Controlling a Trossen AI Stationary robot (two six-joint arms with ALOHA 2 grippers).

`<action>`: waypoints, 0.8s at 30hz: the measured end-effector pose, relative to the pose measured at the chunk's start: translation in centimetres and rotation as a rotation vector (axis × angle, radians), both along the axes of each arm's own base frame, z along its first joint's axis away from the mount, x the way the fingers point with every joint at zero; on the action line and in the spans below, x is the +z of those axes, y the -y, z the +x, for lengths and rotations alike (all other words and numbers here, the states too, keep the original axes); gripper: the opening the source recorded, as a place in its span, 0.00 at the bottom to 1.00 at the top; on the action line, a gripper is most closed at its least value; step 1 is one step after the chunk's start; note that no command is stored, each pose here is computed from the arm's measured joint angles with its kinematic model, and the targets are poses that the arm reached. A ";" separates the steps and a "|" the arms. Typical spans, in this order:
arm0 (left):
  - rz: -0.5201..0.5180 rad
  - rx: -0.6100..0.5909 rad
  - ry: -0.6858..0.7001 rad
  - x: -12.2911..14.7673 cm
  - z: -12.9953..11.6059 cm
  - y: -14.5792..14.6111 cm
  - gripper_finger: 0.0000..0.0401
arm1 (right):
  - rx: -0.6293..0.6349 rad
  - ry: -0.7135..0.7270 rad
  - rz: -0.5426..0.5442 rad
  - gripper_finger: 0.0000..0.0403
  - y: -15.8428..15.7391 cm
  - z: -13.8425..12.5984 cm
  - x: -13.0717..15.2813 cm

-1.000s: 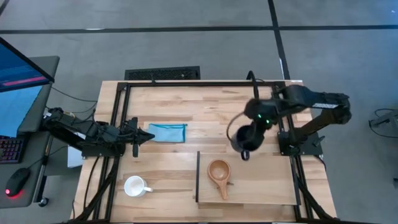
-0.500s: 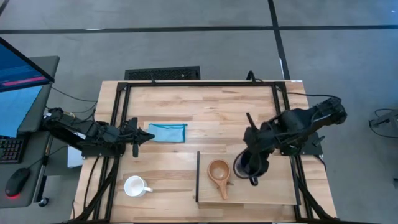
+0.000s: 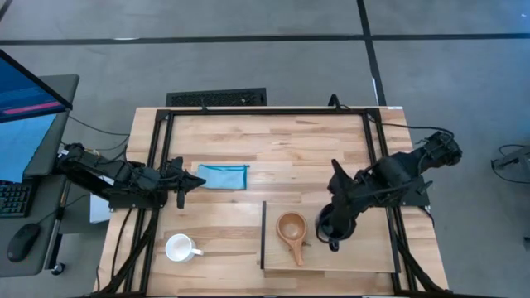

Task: Stack small to large cups/mugs on shelf
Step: Put the black mug on the shelf

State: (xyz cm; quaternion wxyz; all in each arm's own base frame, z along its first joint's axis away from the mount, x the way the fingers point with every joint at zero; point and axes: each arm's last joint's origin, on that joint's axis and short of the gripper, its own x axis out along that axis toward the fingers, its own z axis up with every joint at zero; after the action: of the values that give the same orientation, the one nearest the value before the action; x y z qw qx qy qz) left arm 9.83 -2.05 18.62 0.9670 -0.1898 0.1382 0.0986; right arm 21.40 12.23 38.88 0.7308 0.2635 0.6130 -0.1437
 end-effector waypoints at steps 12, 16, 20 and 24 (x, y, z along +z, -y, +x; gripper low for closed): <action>0.003 0.000 -0.004 0.0 0.0 0.0 0.00 | 0.013 -0.103 -0.022 0.07 -1.9 2.6 -2.7; 0.002 -0.002 -0.005 0.0 0.0 0.0 0.00 | 0.017 -0.122 -0.033 0.07 -2.3 3.1 -3.3; 0.002 -0.002 -0.005 0.0 0.0 0.0 0.00 | 0.022 -0.123 -0.034 0.07 -2.6 3.3 -3.6; 0.001 -0.006 -0.005 0.0 0.0 0.0 0.00 | 0.026 -0.121 -0.029 0.07 -2.8 3.3 -3.6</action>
State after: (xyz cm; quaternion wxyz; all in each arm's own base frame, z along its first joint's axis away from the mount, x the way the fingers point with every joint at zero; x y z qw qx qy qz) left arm 9.82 -2.06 18.58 0.9670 -0.1889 0.1412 0.0965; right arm 24.73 14.98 35.24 0.6980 0.2358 0.6573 -0.1586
